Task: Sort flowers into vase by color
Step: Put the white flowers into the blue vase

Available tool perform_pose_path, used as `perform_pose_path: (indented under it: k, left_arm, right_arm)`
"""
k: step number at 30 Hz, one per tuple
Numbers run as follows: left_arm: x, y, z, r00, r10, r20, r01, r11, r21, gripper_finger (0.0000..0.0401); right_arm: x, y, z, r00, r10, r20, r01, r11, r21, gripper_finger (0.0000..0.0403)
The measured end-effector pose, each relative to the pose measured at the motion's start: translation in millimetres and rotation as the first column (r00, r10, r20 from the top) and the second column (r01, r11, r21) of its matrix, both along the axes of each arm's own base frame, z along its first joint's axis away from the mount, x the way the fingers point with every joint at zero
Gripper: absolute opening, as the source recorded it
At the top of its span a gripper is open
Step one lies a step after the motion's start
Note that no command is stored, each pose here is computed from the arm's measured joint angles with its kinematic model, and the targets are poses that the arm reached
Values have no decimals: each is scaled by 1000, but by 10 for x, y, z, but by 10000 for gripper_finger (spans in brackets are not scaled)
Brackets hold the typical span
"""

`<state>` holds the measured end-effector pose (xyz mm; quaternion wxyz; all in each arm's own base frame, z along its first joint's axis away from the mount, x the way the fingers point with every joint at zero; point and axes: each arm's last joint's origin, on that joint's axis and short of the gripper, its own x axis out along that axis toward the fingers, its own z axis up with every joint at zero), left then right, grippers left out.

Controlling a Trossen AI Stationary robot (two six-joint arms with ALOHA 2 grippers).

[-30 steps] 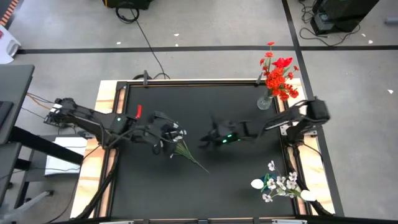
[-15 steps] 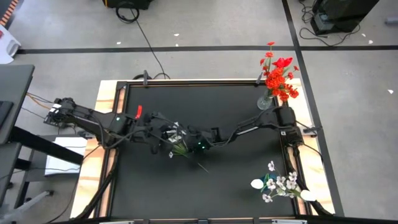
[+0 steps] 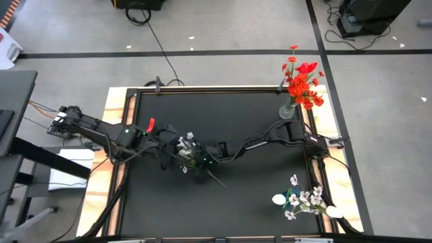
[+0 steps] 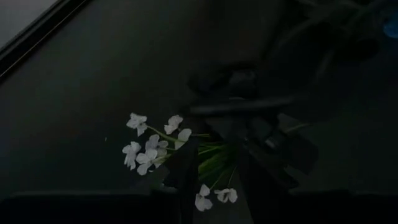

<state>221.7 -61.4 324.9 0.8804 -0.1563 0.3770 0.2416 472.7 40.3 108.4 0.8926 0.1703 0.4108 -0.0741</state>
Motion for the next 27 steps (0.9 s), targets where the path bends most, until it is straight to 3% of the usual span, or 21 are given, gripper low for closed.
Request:
perform_pose_path:
  k: [7,14,18,27]
  left_arm:
    - [-2,1,-1,1000,5,-1,-5,1000,-3,117]
    - [-1,0,-1,1000,15,5,-15,1000,-12,117]
    - [-1,0,0,1000,23,9,-23,1000,-18,117]
    - [0,-61,11,999,10,35,-9,999,-32,117]
  right_arm:
    - [-45,69,-25,999,25,-38,-29,994,-109,154]
    - [-76,-7,72,998,44,-53,-44,999,9,23]
    - [-120,-29,223,999,-8,-51,12,998,64,24]
    - [-189,-313,986,975,-159,153,151,986,64,17]
